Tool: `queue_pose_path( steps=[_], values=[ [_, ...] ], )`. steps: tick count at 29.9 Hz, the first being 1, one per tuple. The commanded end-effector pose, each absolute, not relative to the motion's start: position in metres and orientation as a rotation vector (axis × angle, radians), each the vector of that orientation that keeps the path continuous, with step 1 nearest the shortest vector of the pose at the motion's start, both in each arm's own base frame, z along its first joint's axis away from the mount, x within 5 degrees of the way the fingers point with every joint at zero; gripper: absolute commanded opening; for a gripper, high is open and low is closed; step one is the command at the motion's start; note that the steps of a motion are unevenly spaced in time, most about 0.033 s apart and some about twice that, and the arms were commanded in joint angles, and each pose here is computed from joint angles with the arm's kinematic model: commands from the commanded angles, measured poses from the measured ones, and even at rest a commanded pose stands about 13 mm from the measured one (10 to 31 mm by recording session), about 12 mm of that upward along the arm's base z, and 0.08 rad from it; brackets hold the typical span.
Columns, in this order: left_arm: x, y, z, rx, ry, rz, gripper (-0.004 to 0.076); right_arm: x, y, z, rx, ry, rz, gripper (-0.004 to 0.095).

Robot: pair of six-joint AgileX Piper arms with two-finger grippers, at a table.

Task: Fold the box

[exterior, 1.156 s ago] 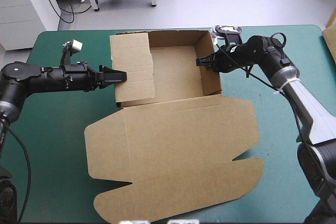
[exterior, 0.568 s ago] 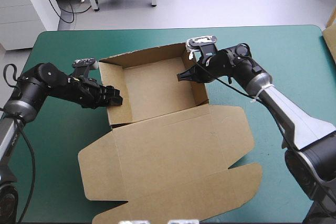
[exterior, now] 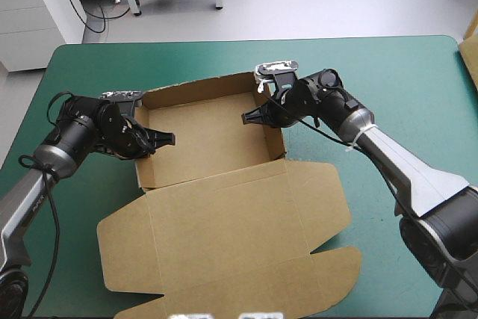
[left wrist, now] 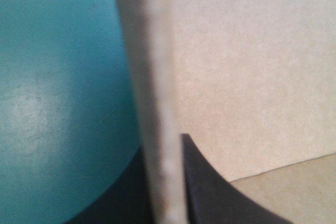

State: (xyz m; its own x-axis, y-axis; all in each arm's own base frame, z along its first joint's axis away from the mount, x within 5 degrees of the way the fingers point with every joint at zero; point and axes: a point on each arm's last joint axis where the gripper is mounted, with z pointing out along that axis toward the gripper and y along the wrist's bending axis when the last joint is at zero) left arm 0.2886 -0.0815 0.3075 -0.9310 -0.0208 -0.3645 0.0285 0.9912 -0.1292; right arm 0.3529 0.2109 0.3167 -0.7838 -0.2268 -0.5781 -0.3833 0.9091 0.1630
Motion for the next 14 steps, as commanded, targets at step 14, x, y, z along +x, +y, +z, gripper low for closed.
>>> queue_pose_path(
  steps=[14],
  values=[
    [0.329,-0.121,0.341,0.142,2.706,-0.231,-0.0008,0.341,0.178,0.338,-0.327,2.589,0.039,-0.0017]
  ],
)
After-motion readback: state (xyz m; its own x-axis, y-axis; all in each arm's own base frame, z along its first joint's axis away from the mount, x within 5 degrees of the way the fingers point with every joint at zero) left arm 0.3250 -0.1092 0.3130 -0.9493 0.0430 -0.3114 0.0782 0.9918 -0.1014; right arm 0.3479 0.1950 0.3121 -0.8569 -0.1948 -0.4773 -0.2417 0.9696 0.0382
